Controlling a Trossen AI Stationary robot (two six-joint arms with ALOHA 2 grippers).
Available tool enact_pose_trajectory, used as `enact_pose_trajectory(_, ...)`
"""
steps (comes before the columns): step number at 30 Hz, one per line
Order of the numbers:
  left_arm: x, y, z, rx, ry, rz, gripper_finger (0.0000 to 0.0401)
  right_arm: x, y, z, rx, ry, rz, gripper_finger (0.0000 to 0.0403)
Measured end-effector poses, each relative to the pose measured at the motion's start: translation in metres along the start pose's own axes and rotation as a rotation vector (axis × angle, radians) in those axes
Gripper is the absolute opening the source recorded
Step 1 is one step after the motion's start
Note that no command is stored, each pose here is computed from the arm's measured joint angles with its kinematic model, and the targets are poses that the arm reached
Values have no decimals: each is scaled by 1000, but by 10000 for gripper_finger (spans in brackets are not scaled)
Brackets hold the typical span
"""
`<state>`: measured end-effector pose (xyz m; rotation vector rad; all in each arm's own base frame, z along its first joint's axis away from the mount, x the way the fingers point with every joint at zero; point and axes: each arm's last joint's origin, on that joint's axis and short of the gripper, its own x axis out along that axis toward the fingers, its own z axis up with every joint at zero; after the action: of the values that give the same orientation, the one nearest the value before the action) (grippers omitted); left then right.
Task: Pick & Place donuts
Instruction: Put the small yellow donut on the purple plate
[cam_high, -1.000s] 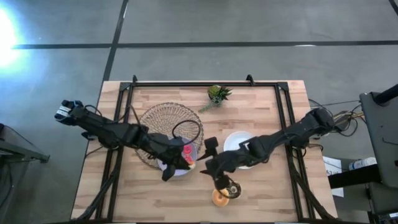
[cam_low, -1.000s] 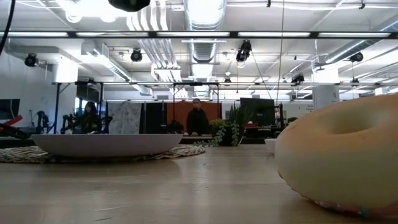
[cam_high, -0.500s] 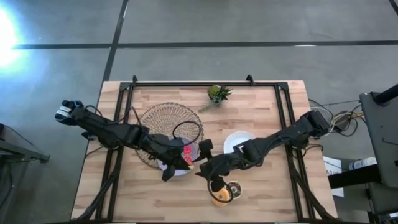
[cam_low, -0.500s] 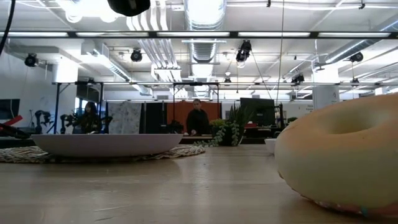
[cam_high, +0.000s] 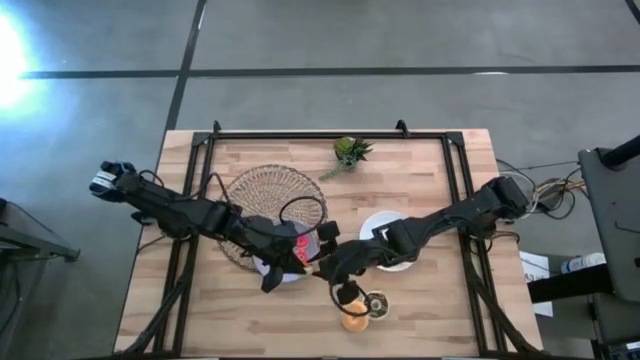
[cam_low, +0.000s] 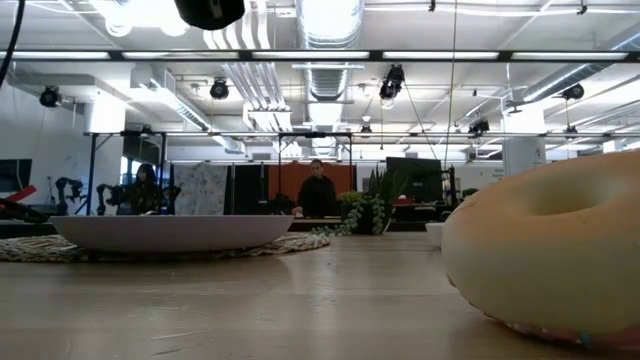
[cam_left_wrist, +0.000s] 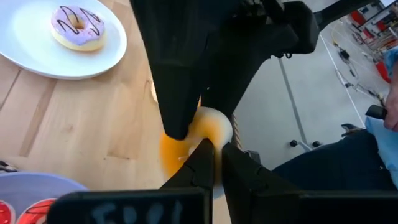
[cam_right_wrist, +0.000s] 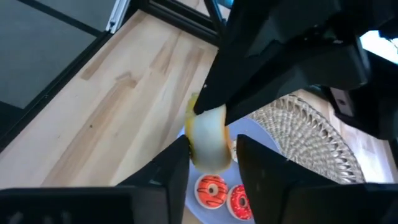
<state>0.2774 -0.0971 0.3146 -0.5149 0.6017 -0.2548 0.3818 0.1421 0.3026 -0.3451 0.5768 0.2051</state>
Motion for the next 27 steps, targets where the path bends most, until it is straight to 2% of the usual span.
enact_pose_trajectory(5,0,3,1,15,-4,19,0,3,0,-2,37,9,0,88)
enact_pose_trajectory(10,-2,8,0,-22,-40,137,6,5,-7,-6,114,44,-15,44)
enact_pose_trajectory(14,-4,11,-1,-37,-43,198,48,6,-12,-11,197,83,-20,17)
enact_pose_trajectory(17,-9,14,-5,-43,-13,256,89,7,-16,-13,243,91,-2,12)
enact_pose_trajectory(19,-14,15,-8,-55,15,289,114,8,-21,-14,306,91,37,11)
enact_pose_trajectory(22,-25,18,-16,-84,51,382,142,16,-32,-21,468,116,95,10)
enact_pose_trajectory(27,-47,13,-30,-97,25,564,160,46,-51,-39,739,164,191,13)
